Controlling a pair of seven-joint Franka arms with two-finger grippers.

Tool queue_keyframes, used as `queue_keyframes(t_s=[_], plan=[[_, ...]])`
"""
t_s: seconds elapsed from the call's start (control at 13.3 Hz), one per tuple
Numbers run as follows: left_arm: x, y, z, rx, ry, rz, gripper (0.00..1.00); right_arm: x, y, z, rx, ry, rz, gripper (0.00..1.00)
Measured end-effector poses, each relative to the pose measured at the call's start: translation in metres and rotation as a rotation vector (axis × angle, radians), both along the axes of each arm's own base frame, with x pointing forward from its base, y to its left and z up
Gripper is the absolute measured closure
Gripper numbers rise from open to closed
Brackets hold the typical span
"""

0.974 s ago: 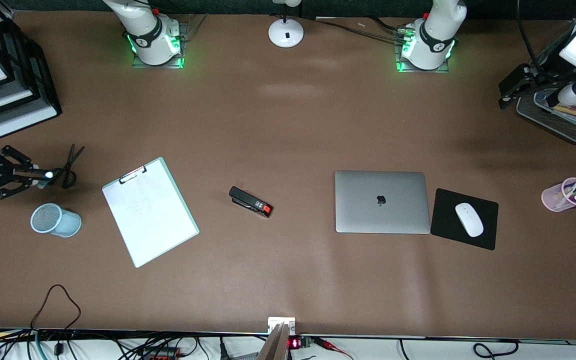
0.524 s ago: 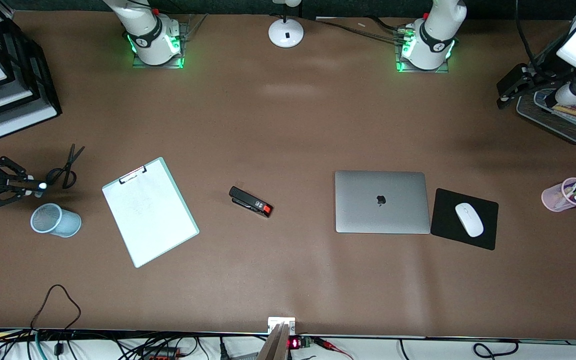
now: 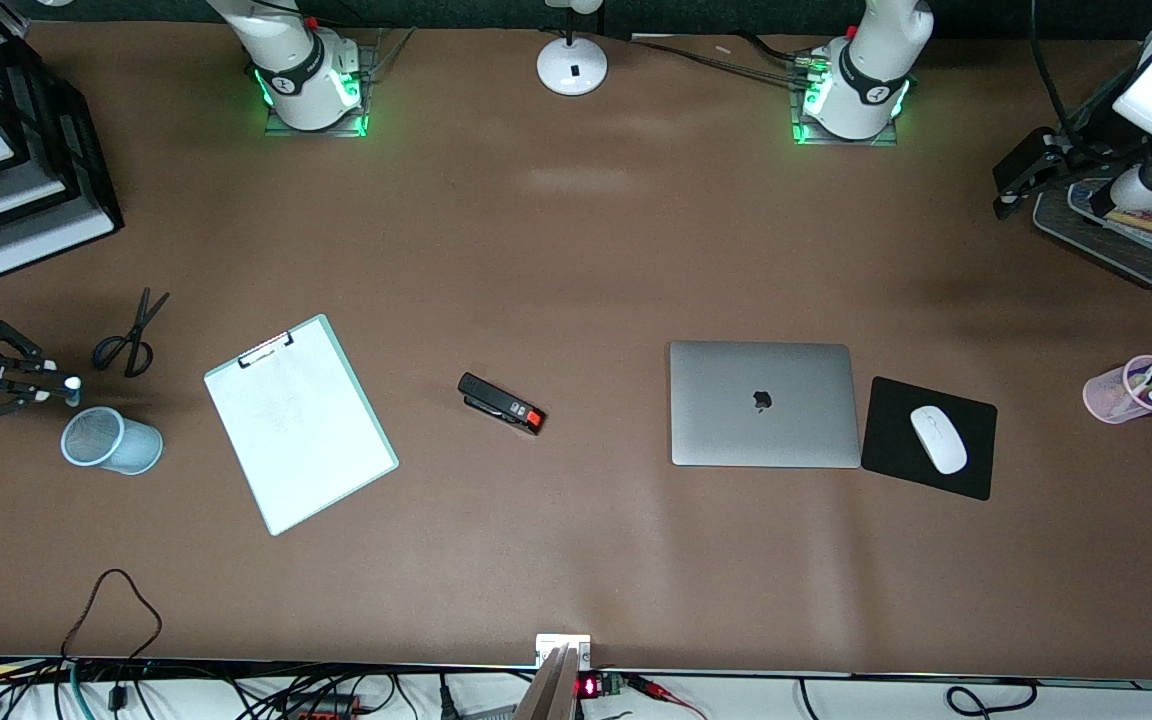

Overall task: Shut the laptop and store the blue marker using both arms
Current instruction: 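Lower the blue marker into the grey cup and open the right gripper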

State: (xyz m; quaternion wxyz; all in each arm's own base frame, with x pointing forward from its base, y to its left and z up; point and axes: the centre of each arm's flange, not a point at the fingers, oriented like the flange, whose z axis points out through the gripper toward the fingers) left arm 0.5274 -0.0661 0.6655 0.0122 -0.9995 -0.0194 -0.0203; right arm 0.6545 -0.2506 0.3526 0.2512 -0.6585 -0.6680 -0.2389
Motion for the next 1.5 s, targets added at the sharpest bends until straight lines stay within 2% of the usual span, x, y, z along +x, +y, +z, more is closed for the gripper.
queue_keyframes(t_s=[0.45,0.97,1.5], plan=[[-0.001,-0.006,0.0,0.0,0.001,-0.011,0.0,0.014,-0.008,-0.02,-0.028,-0.081,0.038,0.82],[-0.001,-0.008,-0.002,0.001,0.004,-0.015,0.0,0.018,-0.003,-0.046,0.032,-0.105,0.053,0.82],[-0.001,-0.01,-0.004,0.001,0.008,-0.018,0.0,0.02,-0.012,-0.064,0.044,-0.144,0.035,0.82]])
